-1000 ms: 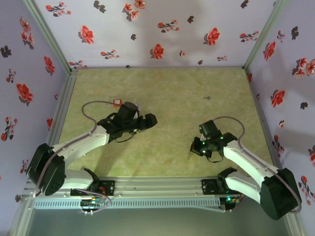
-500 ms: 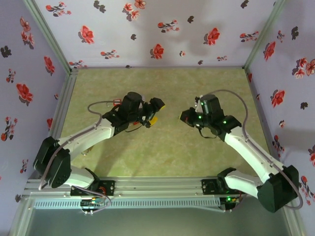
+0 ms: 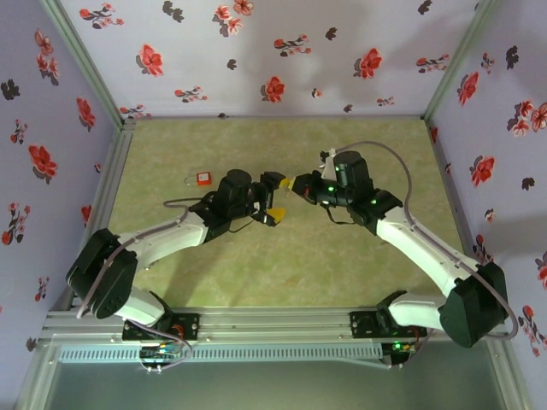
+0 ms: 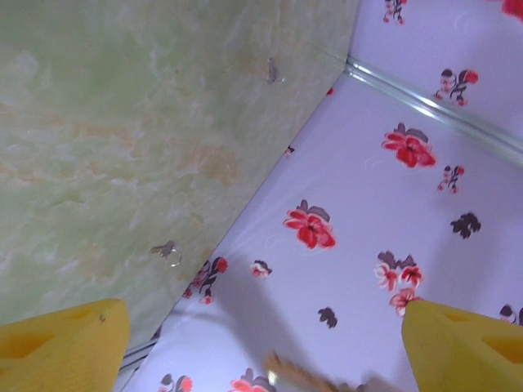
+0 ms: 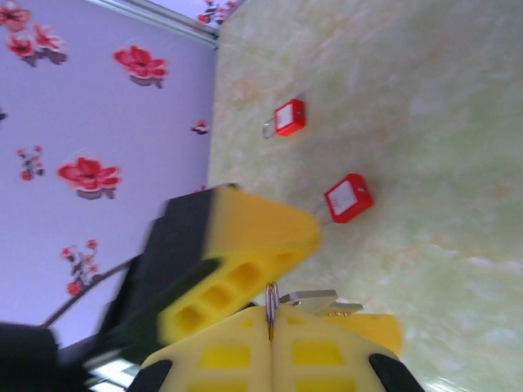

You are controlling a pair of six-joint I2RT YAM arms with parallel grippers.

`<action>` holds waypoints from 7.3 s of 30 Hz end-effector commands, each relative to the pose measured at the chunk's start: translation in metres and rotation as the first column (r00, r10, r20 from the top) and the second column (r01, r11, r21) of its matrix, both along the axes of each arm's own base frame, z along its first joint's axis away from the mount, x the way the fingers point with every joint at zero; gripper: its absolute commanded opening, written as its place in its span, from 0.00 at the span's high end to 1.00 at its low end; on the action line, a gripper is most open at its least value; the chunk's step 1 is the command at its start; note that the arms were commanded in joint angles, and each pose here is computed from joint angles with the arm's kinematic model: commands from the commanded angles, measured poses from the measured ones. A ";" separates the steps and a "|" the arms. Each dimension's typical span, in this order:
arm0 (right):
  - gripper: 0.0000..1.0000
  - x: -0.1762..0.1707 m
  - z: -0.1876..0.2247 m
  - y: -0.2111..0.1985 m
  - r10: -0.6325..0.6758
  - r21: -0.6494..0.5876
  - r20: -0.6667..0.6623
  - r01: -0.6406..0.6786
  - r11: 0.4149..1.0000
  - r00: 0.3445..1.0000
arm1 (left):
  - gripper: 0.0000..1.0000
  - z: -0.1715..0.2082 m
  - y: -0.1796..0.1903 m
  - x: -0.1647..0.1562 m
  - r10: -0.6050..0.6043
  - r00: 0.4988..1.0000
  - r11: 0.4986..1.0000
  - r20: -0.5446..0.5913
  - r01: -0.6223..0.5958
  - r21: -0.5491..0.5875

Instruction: Unlock with the key

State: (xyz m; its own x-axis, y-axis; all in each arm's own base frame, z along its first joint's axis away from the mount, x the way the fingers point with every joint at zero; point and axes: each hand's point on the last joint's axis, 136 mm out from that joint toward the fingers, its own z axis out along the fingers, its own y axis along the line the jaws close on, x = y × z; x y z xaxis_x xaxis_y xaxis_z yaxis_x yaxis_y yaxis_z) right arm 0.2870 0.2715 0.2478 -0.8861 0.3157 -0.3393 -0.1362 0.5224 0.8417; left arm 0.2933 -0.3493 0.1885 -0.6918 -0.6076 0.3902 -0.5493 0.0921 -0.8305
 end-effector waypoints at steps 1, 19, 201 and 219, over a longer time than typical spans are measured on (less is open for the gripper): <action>1.00 -0.009 0.012 0.010 0.029 0.090 0.024 -0.031 0.995 0.999 | 0.13 0.008 -0.006 0.011 0.069 0.997 0.992 -0.017 -0.071 -0.104; 1.00 -0.034 0.006 -0.001 0.035 0.105 0.038 -0.039 0.994 0.999 | 0.84 0.012 0.002 0.017 0.103 0.995 0.987 0.013 -0.100 -0.125; 1.00 -0.093 -0.019 -0.003 0.444 -0.167 -0.214 -0.481 0.861 0.870 | 0.98 0.030 0.049 -0.064 -0.744 -0.668 0.144 -0.027 -0.199 0.969; 1.00 -0.089 -0.033 -0.002 0.430 -0.169 -0.235 -0.473 0.865 0.872 | 1.00 0.037 0.031 -0.087 -0.686 -0.728 0.168 -0.020 -0.185 0.968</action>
